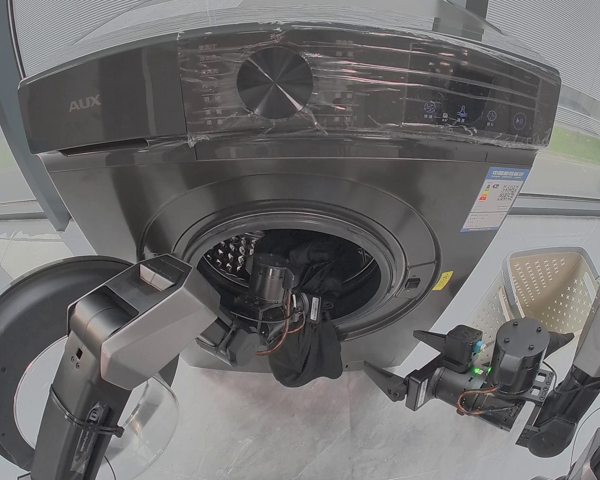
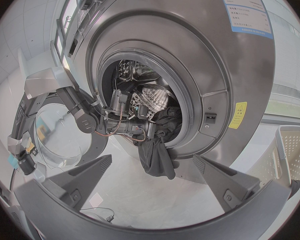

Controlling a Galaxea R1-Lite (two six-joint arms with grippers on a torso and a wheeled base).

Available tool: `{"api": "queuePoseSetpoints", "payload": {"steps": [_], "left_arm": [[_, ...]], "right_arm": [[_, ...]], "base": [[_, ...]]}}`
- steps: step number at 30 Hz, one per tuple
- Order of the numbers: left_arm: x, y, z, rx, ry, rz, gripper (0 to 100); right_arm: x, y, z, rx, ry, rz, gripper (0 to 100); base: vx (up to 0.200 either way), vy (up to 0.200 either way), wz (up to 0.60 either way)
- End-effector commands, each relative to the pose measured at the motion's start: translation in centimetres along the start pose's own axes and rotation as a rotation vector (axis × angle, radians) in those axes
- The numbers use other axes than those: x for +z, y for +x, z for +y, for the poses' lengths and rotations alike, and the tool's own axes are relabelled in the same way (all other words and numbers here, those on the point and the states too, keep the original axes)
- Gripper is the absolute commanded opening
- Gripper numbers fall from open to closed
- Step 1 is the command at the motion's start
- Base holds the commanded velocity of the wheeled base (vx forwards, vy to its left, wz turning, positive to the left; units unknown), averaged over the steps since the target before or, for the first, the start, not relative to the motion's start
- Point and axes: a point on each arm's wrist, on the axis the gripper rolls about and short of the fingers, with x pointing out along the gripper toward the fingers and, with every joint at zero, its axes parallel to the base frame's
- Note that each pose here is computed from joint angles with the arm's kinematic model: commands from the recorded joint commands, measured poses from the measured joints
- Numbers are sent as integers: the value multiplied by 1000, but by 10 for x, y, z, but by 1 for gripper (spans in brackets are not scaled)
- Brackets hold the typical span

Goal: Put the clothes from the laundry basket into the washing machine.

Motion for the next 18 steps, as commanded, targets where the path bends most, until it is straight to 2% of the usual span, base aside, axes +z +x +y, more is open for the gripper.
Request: {"api": "queuePoseSetpoints", "payload": {"steps": [1,2,6,9,10,11,12,13,18], "left_arm": [[0,3,2,6,-5,-12,0],[1,3,2,8,-7,-20,0],[35,11,12,95,-33,-184,0],[46,11,19,122,-44,-224,0],[55,12,24,135,-53,-256,0],[55,12,24,135,-53,-256,0],[64,12,31,162,-61,-289,0],[65,13,34,168,-64,-293,0],[64,11,35,171,-69,-300,0]], "right_arm": [[0,0,0,0,0,0,100],[0,0,0,0,0,0,100],[0,0,0,0,0,0,100],[0,0,1,2,-1,1,100],[0,0,1,5,-2,1,100],[0,0,1,5,-2,1,100],[0,0,2,5,-2,1,100],[0,0,2,5,-2,1,100],[-1,0,2,4,-2,4,100]], "base": [[0,0,0],[0,0,0],[0,0,0],[0,0,0],[0,0,0],[0,0,0],[0,0,0],[0,0,0],[0,0,0]]}}
